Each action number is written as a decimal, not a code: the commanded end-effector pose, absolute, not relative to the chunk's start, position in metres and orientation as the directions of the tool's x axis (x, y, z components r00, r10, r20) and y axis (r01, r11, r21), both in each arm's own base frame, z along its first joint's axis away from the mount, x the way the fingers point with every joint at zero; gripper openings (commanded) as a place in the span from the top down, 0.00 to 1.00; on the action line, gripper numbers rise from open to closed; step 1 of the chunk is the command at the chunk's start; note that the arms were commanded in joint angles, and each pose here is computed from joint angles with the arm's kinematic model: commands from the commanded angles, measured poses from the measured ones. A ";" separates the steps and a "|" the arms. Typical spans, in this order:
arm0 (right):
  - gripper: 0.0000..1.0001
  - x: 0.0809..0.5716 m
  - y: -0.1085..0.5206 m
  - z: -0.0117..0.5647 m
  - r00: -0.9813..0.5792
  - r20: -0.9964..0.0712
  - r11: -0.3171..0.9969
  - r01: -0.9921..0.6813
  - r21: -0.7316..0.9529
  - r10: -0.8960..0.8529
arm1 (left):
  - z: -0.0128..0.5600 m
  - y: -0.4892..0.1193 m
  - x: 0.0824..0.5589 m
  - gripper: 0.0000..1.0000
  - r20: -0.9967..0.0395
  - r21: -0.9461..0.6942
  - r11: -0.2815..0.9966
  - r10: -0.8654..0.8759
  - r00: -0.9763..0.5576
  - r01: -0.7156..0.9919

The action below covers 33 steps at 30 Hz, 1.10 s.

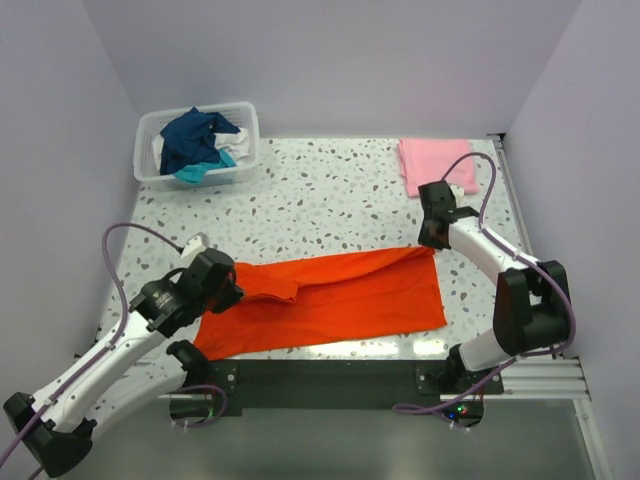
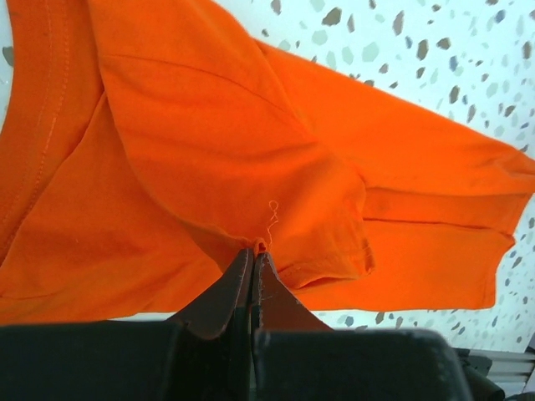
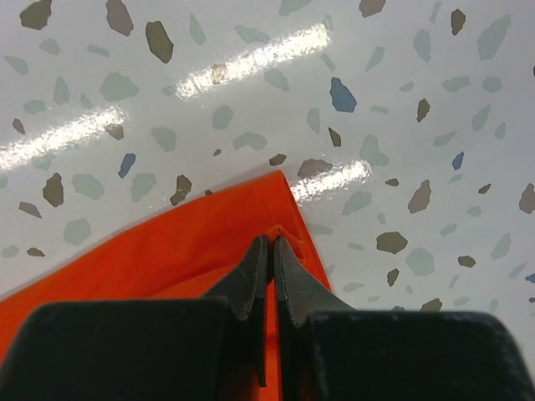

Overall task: Fold and stack the t-shirts
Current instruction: Fold the tshirt

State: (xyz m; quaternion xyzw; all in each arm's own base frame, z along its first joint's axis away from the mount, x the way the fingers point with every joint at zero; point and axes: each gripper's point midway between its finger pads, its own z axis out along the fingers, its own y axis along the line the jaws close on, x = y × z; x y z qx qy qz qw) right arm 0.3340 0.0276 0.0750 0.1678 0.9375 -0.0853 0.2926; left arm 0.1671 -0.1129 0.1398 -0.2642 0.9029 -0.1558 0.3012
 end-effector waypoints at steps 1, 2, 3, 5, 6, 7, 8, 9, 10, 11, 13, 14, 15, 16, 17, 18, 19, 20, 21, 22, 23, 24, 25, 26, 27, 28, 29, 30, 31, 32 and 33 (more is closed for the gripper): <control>1.00 0.329 0.023 0.077 -0.765 -0.585 0.925 0.373 -0.065 0.268 | 0.124 -0.113 0.157 1.00 -0.429 -0.422 0.817 -0.562 -0.707 -0.393; 1.00 0.325 0.022 0.074 -0.773 -0.577 0.925 0.372 -0.075 0.265 | 0.120 -0.110 0.152 1.00 -0.422 -0.407 0.820 -0.560 -0.713 -0.403; 1.00 0.323 0.021 0.072 -0.775 -0.575 0.924 0.373 -0.079 0.264 | 0.113 -0.105 0.149 1.00 -0.422 -0.386 0.823 -0.559 -0.714 -0.417; 1.00 0.318 0.018 0.069 -0.778 -0.570 0.920 0.380 -0.093 0.263 | 0.105 -0.097 0.141 1.00 -0.416 -0.357 0.823 -0.564 -0.713 -0.442; 1.00 0.316 0.017 0.067 -0.781 -0.567 0.920 0.379 -0.099 0.261 | 0.099 -0.093 0.138 1.00 -0.415 -0.342 0.825 -0.562 -0.715 -0.450; 1.00 0.315 0.017 0.067 -0.780 -0.568 0.919 0.382 -0.100 0.262 | 0.094 -0.091 0.135 1.00 -0.409 -0.330 0.827 -0.560 -0.720 -0.455; 1.00 0.312 0.014 0.064 -0.782 -0.566 0.916 0.386 -0.110 0.261 | 0.090 -0.090 0.133 1.00 -0.404 -0.323 0.827 -0.561 -0.723 -0.461; 1.00 0.312 0.014 0.065 -0.782 -0.567 0.916 0.386 -0.112 0.259 | 0.083 -0.090 0.129 1.00 -0.391 -0.310 0.832 -0.553 -0.736 -0.461; 1.00 0.310 0.013 0.063 -0.784 -0.563 0.915 0.387 -0.117 0.260 | 0.081 -0.093 0.130 1.00 -0.383 -0.317 0.831 -0.554 -0.739 -0.458; 1.00 0.308 0.012 0.062 -0.787 -0.561 0.913 0.388 -0.124 0.258 | 0.079 -0.094 0.129 1.00 -0.381 -0.315 0.837 -0.543 -0.748 -0.447; 0.98 0.307 0.012 0.061 -0.788 -0.560 0.913 0.388 -0.125 0.258 | 0.076 -0.098 0.129 1.00 -0.371 -0.320 0.840 -0.536 -0.759 -0.437; 0.97 0.306 0.011 0.062 -0.787 -0.560 0.912 0.390 -0.128 0.257 | 0.075 -0.101 0.129 1.00 -0.365 -0.325 0.847 -0.522 -0.771 -0.420; 0.93 0.306 0.010 0.062 -0.786 -0.561 0.911 0.393 -0.129 0.260 | 0.074 -0.103 0.129 1.00 -0.361 -0.328 0.850 -0.515 -0.777 -0.411; 0.89 0.304 0.010 0.061 -0.790 -0.556 0.910 0.392 -0.134 0.259 | 0.075 -0.106 0.131 1.00 -0.365 -0.340 0.856 -0.501 -0.784 -0.389; 0.85 0.304 0.010 0.062 -0.789 -0.557 0.910 0.393 -0.134 0.259 | 0.076 -0.109 0.132 1.00 -0.364 -0.347 0.860 -0.490 -0.792 -0.373; 0.72 0.304 0.009 0.063 -0.787 -0.560 0.907 0.397 -0.139 0.259 | 0.075 -0.113 0.130 1.00 -0.351 -0.358 0.861 -0.482 -0.803 -0.361; 0.67 0.302 0.008 0.063 -0.786 -0.559 0.904 0.403 -0.141 0.263 | 0.076 -0.115 0.131 1.00 -0.354 -0.366 0.865 -0.470 -0.809 -0.343; 0.63 0.302 0.007 0.064 -0.787 -0.559 0.904 0.403 -0.144 0.261 | 0.076 -0.117 0.130 1.00 -0.352 -0.371 0.867 -0.462 -0.814 -0.332; 0.50 0.302 0.007 0.066 -0.784 -0.562 0.903 0.405 -0.143 0.263 | 0.076 -0.119 0.129 1.00 -0.342 -0.378 0.868 -0.454 -0.823 -0.322; 0.44 0.301 0.007 0.068 -0.783 -0.562 0.902 0.409 -0.141 0.267 | 0.076 -0.121 0.129 1.00 -0.343 -0.386 0.871 -0.443 -0.828 -0.305; 0.41 0.302 0.007 0.070 -0.781 -0.565 0.902 0.408 -0.138 0.266 | 0.074 -0.123 0.127 1.00 -0.337 -0.392 0.872 -0.434 -0.836 -0.295; 0.29 0.302 0.007 0.072 -0.777 -0.568 0.901 0.412 -0.135 0.270 | 0.073 -0.126 0.124 1.00 -0.322 -0.402 0.870 -0.425 -0.846 -0.285; 0.15 0.301 0.007 0.073 -0.778 -0.566 0.901 0.413 -0.134 0.273 | 0.072 -0.127 0.123 1.00 -0.316 -0.405 0.870 -0.420 -0.851 -0.280; 0.01 0.302 0.008 0.079 -0.772 -0.574 0.902 0.413 -0.126 0.274 | 0.069 -0.128 0.120 1.00 -0.304 -0.403 0.872 -0.413 -0.859 -0.277; 0.01 0.302 0.007 0.081 -0.770 -0.576 0.901 0.415 -0.125 0.275 | 0.067 -0.128 0.119 1.00 -0.297 -0.397 0.874 -0.411 -0.862 -0.280; 0.01 0.302 0.008 0.085 -0.765 -0.581 0.900 0.419 -0.120 0.278 | 0.065 -0.127 0.117 1.00 -0.291 -0.393 0.875 -0.409 -0.865 -0.281; 0.01 0.302 0.007 0.090 -0.755 -0.593 0.899 0.423 -0.111 0.281 | 0.065 -0.127 0.116 1.00 -0.286 -0.388 0.877 -0.405 -0.868 -0.282; 0.01 0.303 0.007 0.094 -0.749 -0.602 0.901 0.421 -0.106 0.279 | 0.064 -0.127 0.115 1.00 -0.283 -0.384 0.879 -0.404 -0.870 -0.283; 0.01 0.304 0.008 0.098 -0.742 -0.609 0.903 0.420 -0.094 0.281 | 0.063 -0.125 0.113 1.00 -0.280 -0.376 0.882 -0.400 -0.873 -0.284; 0.01 0.304 0.009 0.101 -0.737 -0.614 0.904 0.418 -0.088 0.280 | 0.064 -0.126 0.113 1.00 -0.278 -0.376 0.884 -0.395 -0.876 -0.279; 0.01 0.304 0.008 0.105 -0.731 -0.623 0.905 0.417 -0.083 0.279 | 0.064 -0.126 0.112 1.00 -0.272 -0.371 0.887 -0.388 -0.880 -0.276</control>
